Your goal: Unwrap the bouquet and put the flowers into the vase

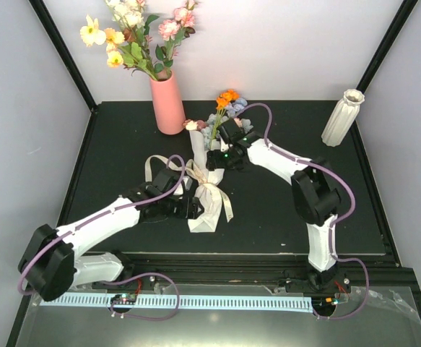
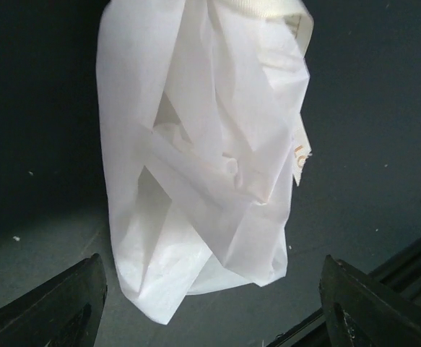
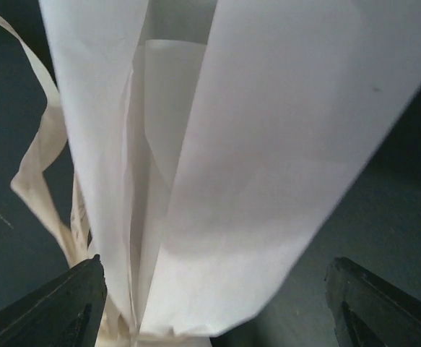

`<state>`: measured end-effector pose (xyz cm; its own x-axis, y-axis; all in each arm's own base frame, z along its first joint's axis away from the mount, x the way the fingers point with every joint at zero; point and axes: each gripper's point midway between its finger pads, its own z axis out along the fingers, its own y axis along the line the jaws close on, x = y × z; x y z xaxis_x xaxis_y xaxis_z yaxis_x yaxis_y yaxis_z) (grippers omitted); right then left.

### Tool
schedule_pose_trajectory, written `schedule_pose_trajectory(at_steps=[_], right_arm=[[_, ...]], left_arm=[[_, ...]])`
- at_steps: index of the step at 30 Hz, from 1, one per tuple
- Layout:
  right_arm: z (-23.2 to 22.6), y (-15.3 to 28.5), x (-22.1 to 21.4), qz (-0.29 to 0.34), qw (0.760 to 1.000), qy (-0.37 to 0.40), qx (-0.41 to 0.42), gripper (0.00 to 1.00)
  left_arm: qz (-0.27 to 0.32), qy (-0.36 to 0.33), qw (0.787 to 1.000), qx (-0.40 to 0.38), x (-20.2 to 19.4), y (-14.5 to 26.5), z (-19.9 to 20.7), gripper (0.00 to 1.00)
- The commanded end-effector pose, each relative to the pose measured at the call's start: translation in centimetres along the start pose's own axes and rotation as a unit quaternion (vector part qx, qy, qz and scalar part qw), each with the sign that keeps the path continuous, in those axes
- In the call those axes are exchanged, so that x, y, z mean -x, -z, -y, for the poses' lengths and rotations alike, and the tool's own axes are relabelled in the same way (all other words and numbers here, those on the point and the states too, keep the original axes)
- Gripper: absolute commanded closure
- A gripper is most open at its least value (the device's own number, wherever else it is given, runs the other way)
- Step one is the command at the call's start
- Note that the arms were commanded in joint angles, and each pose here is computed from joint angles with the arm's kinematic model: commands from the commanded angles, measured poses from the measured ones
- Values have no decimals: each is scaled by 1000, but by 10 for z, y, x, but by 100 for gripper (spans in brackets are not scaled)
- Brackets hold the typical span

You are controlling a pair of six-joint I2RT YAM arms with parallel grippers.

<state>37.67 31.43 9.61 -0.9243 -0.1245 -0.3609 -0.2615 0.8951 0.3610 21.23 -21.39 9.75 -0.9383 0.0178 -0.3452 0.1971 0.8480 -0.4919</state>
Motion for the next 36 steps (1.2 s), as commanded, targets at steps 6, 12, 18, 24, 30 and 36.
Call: schedule_pose_trajectory(at_steps=[6, 12, 18, 24, 30, 36], right_arm=[[1, -33, -1, -38, 999, 6, 0, 38], [18, -37, -16, -49, 999, 1, -21, 60], [49, -21, -33, -47, 998, -34, -27, 60], [60, -7, -53, -41, 998, -48, 4, 60], [43, 1, -62, -45, 997, -20, 67, 52], [30, 32, -42, -27, 997, 33, 71, 26]], left_arm=[[-39, -8, 999, -17, -15, -50, 4, 18], [-51, -17, 998, 20, -18, -70, -12, 26], [-47, -27, 995, 87, -14, -73, -35, 31], [-39, -54, 988, 138, -5, -69, -50, 32], [-32, -74, 981, 177, 4, -57, -57, 31], [-16, -94, 982, 160, 11, -39, -44, 24]])
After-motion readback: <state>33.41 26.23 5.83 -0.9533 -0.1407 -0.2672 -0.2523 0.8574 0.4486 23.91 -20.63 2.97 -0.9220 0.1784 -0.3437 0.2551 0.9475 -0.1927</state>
